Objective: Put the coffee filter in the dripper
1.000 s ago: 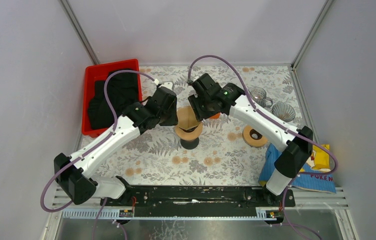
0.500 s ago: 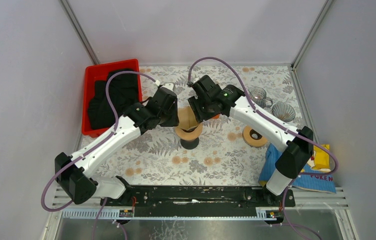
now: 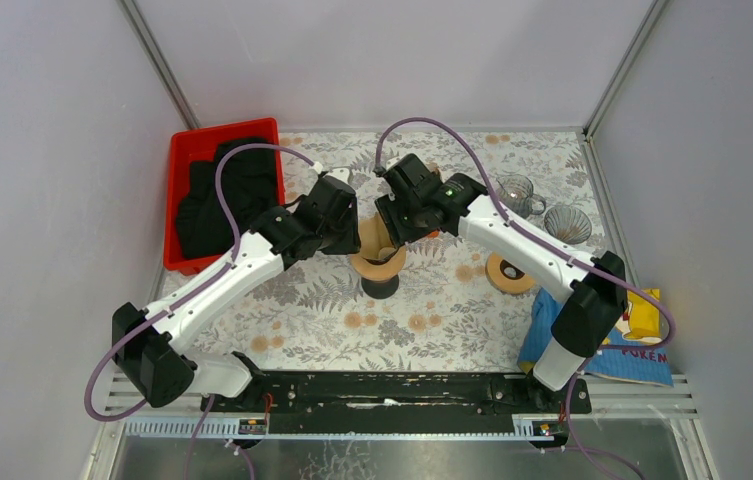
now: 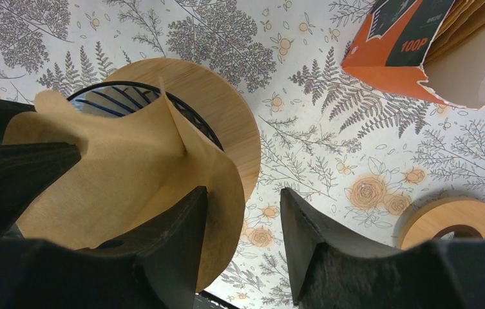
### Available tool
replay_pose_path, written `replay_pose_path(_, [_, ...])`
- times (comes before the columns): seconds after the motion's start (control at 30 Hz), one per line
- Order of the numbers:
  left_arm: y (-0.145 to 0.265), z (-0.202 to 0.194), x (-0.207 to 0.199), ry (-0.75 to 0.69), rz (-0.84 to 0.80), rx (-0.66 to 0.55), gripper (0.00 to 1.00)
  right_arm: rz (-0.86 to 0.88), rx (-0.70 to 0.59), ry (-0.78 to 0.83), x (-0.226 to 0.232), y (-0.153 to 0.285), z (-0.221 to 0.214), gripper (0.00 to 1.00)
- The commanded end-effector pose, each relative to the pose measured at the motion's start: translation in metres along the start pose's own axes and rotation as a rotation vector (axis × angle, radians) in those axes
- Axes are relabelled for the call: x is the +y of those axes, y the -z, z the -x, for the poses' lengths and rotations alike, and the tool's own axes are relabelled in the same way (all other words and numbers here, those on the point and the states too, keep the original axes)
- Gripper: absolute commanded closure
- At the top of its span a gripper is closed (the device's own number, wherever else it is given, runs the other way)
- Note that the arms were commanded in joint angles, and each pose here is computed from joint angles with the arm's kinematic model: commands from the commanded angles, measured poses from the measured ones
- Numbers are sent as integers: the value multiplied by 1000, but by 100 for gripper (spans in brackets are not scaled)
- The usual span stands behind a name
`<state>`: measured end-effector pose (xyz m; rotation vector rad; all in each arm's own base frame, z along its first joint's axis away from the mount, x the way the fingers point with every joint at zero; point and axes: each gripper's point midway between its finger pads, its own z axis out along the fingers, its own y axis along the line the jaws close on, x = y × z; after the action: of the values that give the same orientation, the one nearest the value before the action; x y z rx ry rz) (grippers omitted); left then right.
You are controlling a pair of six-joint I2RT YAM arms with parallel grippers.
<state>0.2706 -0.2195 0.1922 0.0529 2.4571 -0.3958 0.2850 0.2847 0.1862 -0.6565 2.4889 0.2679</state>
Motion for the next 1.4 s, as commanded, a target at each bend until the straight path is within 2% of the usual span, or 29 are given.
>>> replay_pose_path(0.0, [-3, 4, -1, -4, -14, -23, 62, 0, -9, 9, -2, -2, 0, 47])
replay_pose_path(0.3, [6, 14, 0, 3, -11, -67, 57, 23, -30, 12, 2, 2, 5, 46])
replay_pose_path(0.5, [3, 12, -2, 0, -17, -53, 57, 67, -119, 9, 7, 26, 22, 39])
replay_pose_path(0.8, [8, 16, -3, 3, -28, -67, 52, 75, -177, 1, 7, 37, 32, 31])
replay_pose_path(1.17, [16, 29, -11, 6, -59, -108, 41, 71, -194, 1, 6, 36, 37, 28])
replay_pose_path(1.37, [12, 30, -6, -3, -40, -105, 39, 62, -194, 2, 3, 31, 39, 27])
